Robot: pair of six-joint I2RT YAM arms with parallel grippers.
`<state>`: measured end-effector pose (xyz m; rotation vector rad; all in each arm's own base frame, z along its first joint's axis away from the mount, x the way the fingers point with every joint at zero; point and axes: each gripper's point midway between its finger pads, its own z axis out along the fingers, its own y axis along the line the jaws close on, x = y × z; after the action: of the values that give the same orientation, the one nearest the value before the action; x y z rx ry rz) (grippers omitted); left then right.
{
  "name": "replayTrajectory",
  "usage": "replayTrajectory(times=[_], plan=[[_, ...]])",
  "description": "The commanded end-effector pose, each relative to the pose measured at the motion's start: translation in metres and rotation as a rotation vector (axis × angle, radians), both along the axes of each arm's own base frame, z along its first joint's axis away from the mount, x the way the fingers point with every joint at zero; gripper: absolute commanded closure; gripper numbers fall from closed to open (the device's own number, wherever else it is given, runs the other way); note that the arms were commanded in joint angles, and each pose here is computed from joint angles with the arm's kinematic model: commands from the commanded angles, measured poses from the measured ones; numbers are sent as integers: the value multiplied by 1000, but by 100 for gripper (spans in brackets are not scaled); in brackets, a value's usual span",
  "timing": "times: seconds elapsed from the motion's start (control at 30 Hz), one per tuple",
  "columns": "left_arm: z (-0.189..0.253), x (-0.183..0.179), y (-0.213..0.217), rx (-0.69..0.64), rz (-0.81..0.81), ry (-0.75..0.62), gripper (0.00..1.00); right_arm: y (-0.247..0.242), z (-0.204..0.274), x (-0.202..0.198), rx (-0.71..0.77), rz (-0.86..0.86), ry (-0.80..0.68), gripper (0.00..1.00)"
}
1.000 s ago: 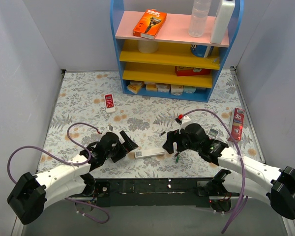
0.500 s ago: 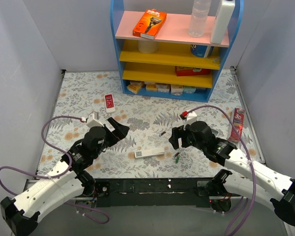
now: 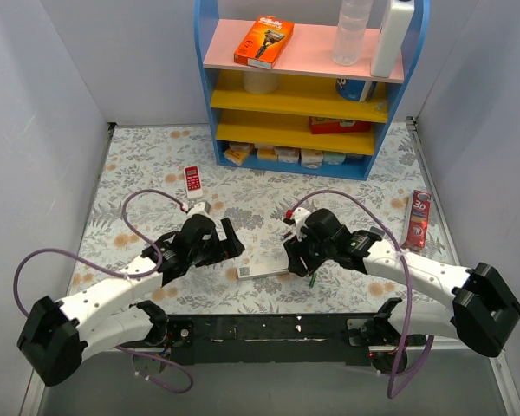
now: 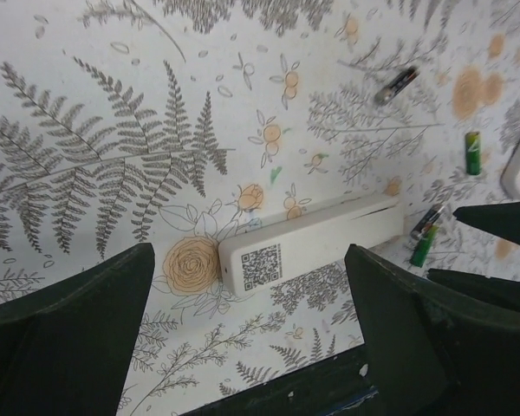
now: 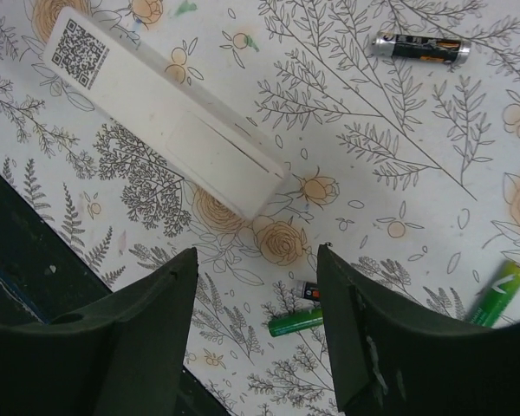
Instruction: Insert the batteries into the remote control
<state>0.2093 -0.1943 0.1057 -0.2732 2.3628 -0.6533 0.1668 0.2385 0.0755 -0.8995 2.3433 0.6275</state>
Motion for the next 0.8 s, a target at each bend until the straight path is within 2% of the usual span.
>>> replayTrajectory(times=[0.0, 0.13, 0.17, 0.43, 0.6, 0.77], plan=[[-31, -18, -18, 11, -115, 146, 13, 22, 16, -1, 42, 78, 29, 39], [-51, -30, -26, 7, -144, 234, 23, 27, 13, 5, 63, -48, 93, 49], [-54, -32, -27, 4, -141, 243, 26, 27, 10, 4, 69, -75, 109, 55], [-77, -37, -29, 18, -142, 298, 35, 33, -8, 0, 161, -259, 240, 56], [-86, -40, -28, 32, -142, 323, 39, 34, -15, 3, 171, -320, 269, 50], [-92, -43, -26, 39, -138, 339, 44, 41, -16, 2, 197, -328, 283, 31]])
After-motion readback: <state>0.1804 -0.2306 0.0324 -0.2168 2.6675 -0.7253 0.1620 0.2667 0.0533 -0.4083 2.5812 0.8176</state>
